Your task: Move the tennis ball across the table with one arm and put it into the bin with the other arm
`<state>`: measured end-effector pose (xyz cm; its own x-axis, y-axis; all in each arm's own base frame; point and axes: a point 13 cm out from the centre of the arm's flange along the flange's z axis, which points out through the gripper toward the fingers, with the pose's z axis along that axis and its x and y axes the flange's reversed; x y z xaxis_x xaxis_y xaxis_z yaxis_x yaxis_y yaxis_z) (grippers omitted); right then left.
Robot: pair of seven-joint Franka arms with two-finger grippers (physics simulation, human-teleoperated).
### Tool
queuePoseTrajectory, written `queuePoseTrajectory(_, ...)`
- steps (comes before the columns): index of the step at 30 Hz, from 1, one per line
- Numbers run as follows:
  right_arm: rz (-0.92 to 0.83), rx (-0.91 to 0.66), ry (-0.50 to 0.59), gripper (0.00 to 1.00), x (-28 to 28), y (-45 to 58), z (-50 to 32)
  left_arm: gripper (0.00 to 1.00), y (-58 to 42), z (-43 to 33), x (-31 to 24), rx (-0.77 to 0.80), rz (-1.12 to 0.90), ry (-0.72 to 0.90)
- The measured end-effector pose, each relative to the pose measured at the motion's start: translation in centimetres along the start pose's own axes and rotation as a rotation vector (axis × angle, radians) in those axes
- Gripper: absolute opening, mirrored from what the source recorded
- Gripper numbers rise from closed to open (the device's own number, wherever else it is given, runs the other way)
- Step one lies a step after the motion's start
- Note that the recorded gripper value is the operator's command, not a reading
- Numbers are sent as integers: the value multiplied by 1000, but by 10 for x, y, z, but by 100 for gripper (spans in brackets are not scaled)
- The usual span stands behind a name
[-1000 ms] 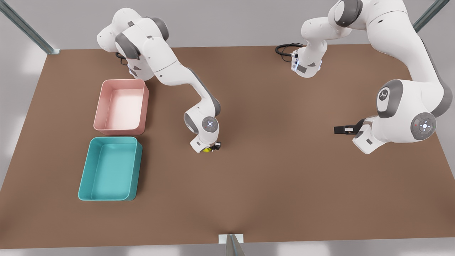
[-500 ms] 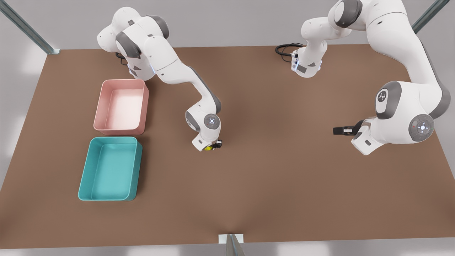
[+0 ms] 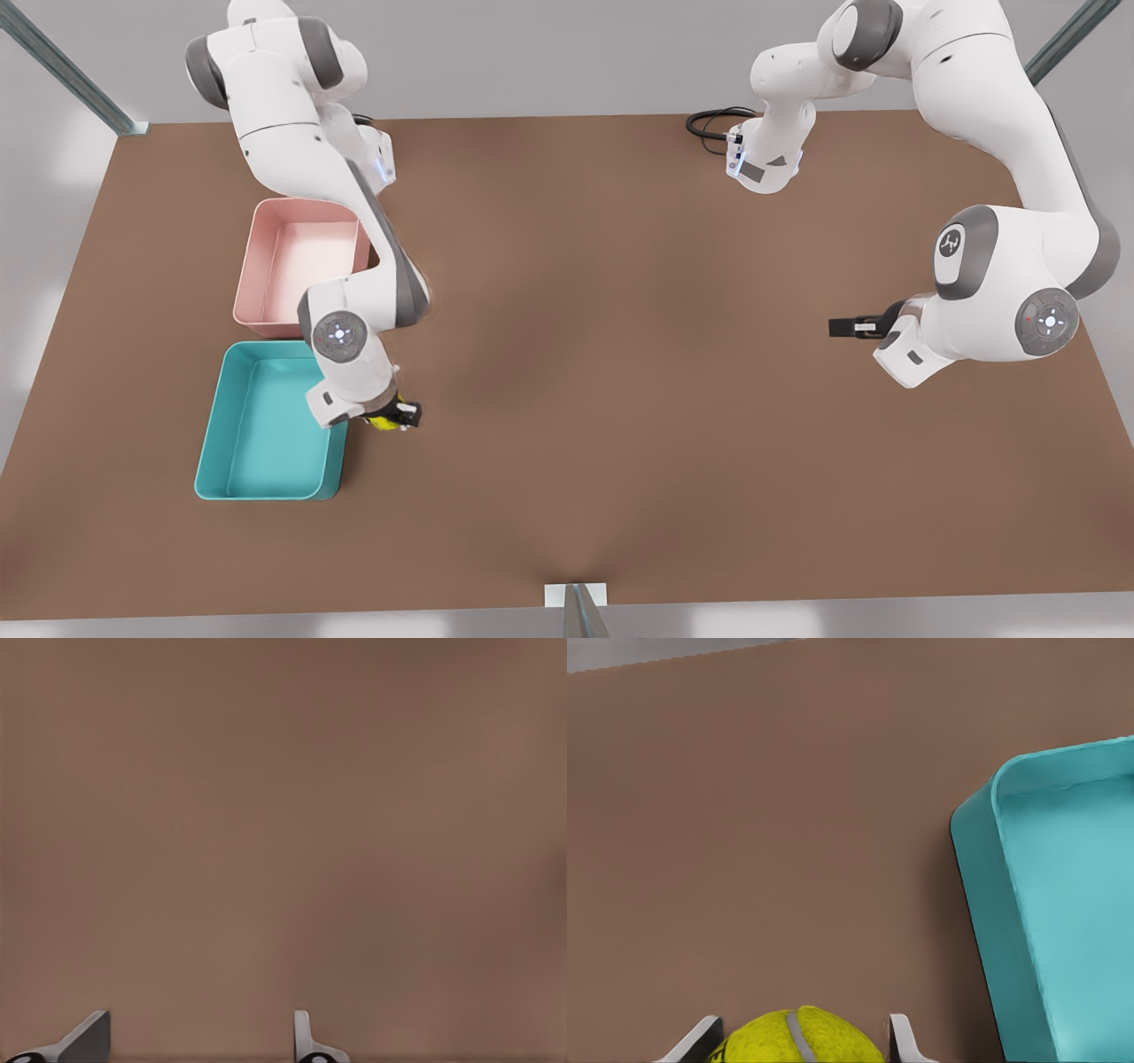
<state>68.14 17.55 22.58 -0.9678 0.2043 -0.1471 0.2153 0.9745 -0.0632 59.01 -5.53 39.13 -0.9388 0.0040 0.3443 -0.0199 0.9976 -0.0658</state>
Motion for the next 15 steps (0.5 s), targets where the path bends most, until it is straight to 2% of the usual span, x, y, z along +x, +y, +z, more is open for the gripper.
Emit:
queuePoseTrajectory(4,25,41,69,67,-32,-121,19,100,-1,1,0,0,1,2)
queuePoseTrajectory(8,27,29,166,67,-33,-202,61,100,-1,1,0,0,0,3)
queuePoseTrajectory(9,7,21,181,94,-30,-206,67,100,-1,1,0,0,0,3)
queuePoseTrajectory(10,-15,12,192,100,-28,-206,71,100,-1,1,0,0,0,3)
queuePoseTrajectory(15,-129,-33,200,100,-30,-194,67,100,-1,1,0,-1,-1,3)
